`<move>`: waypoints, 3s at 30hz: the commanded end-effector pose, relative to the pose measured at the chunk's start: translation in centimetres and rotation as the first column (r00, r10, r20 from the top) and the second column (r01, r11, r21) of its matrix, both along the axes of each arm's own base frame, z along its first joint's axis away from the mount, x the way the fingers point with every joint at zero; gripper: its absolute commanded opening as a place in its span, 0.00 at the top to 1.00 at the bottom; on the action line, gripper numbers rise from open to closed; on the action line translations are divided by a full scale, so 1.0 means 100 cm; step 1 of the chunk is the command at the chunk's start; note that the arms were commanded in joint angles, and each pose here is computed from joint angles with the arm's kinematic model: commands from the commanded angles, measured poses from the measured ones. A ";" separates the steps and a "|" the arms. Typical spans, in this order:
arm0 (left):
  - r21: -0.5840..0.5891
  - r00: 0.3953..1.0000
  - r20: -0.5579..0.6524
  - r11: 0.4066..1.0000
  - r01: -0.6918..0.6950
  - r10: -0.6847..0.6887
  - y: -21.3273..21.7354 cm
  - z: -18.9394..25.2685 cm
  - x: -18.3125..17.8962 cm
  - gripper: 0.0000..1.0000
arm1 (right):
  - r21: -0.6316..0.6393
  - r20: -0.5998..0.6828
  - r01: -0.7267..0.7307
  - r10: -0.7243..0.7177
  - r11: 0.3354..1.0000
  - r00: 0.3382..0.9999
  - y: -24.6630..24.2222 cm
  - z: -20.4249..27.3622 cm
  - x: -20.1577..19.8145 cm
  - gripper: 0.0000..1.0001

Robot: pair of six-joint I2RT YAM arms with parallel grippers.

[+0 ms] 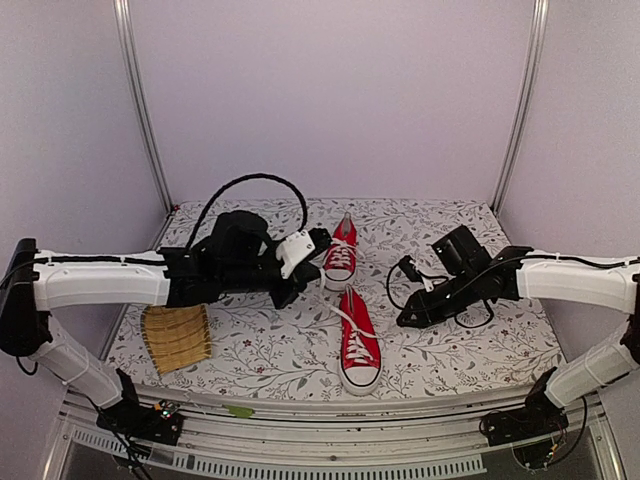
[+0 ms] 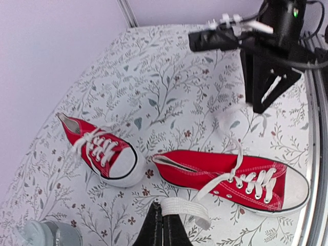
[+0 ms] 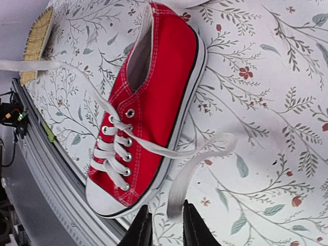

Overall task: Tie the shoes
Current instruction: Place the half-tied shoelace at the center of the board, then pass from the left arm to the right, then fold the half-tied shoelace.

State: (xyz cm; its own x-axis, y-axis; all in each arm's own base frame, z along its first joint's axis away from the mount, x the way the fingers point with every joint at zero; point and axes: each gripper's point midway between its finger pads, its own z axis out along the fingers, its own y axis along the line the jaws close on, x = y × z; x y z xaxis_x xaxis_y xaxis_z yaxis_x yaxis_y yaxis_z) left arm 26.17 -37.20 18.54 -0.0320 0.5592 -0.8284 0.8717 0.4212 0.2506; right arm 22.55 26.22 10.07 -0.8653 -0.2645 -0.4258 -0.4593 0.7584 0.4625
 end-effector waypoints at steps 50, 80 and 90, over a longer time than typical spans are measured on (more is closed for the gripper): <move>0.012 0.853 -0.209 0.871 0.490 -0.477 -0.008 -0.082 -0.108 0.43 | 0.055 0.630 -0.535 0.386 0.843 0.674 0.106 0.047 0.020 0.99; -0.157 0.856 0.042 0.843 0.515 -0.515 -0.051 -0.028 -0.025 1.00 | 0.001 0.695 -0.617 0.443 0.787 0.567 0.113 0.050 0.018 0.95; -0.202 0.906 0.134 0.883 0.423 -0.403 -0.045 -0.025 -0.024 1.00 | -0.060 0.658 -0.528 0.431 0.847 0.617 0.082 0.033 0.014 0.55</move>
State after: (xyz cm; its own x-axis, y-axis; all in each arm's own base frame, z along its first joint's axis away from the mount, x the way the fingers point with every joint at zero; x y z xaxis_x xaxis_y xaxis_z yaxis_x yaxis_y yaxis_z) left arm 23.67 -41.62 14.45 0.2036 0.3648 -0.9086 0.9745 0.0140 0.2239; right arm 24.21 35.77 13.29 -0.1361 -0.4615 -0.8766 -0.9643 0.2648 0.0103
